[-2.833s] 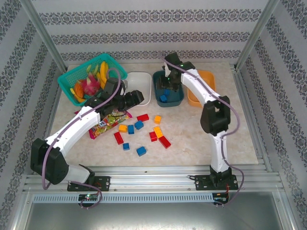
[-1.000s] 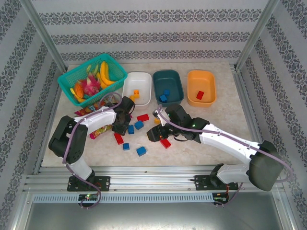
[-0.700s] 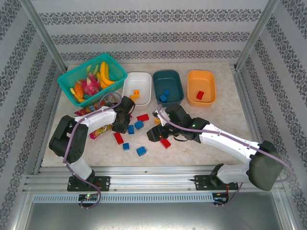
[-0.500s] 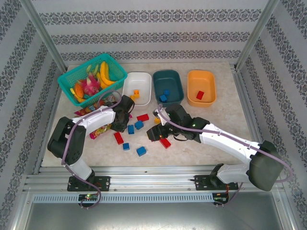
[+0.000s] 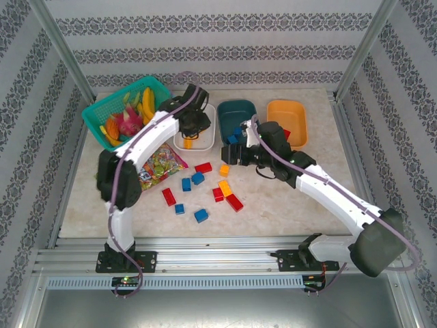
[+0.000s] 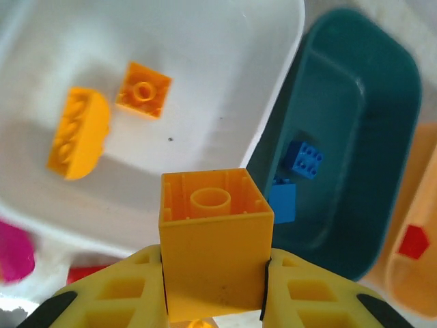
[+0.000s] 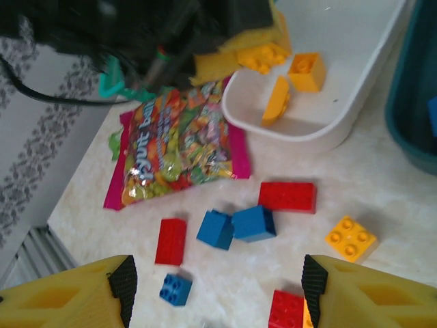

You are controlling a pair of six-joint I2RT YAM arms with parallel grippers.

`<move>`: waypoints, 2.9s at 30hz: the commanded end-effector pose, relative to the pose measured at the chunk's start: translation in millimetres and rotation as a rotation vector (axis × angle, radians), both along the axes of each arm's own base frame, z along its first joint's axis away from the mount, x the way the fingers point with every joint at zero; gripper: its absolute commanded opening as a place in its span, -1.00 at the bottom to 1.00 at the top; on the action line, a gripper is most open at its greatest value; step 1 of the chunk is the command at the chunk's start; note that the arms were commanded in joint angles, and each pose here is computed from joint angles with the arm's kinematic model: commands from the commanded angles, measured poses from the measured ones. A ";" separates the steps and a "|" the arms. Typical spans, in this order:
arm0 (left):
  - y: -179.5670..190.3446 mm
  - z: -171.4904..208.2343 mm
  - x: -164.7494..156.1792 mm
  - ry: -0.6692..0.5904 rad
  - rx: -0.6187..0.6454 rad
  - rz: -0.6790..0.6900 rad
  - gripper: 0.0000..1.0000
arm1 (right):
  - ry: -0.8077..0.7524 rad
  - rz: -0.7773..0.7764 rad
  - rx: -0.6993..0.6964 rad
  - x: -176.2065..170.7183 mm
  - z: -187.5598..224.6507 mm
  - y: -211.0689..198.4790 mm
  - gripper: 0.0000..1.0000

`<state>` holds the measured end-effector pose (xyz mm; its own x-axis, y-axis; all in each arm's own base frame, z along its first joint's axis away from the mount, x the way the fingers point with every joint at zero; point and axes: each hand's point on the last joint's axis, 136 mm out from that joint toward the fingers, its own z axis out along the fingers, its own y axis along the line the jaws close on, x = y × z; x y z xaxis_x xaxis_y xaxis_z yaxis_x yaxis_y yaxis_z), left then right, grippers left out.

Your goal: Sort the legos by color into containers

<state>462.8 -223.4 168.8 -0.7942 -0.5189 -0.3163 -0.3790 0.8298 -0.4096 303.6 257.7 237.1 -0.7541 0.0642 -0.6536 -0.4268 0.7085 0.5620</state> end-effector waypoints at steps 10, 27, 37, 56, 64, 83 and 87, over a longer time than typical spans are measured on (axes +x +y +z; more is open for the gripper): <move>1.5 -87.8 16.8 0.181 0.160 -0.251 -0.52 | 0.061 -0.058 0.108 25.6 17.8 -0.4 0.34; 25.0 -84.0 3.1 0.230 0.250 -0.226 0.03 | 0.083 -0.044 0.025 17.1 1.3 -0.5 0.36; 56.6 13.8 -16.1 0.054 0.262 -0.128 0.20 | 0.020 0.126 -0.191 -21.3 -24.6 37.5 0.35; 180.0 26.0 -299.0 -0.104 0.067 0.092 0.24 | 0.293 0.299 -0.471 -89.6 -151.7 201.8 0.42; 183.5 36.3 -315.7 -0.159 0.011 0.106 0.23 | 0.352 0.236 -0.610 -71.9 -198.3 211.5 0.40; 96.6 61.3 -261.3 -0.265 -0.285 -0.171 0.22 | 0.197 0.079 -0.518 -11.2 -95.3 175.3 -0.42; 55.9 78.8 -223.5 -0.299 -0.384 -0.293 0.22 | 0.184 -0.045 -0.488 25.5 -60.6 103.9 -0.43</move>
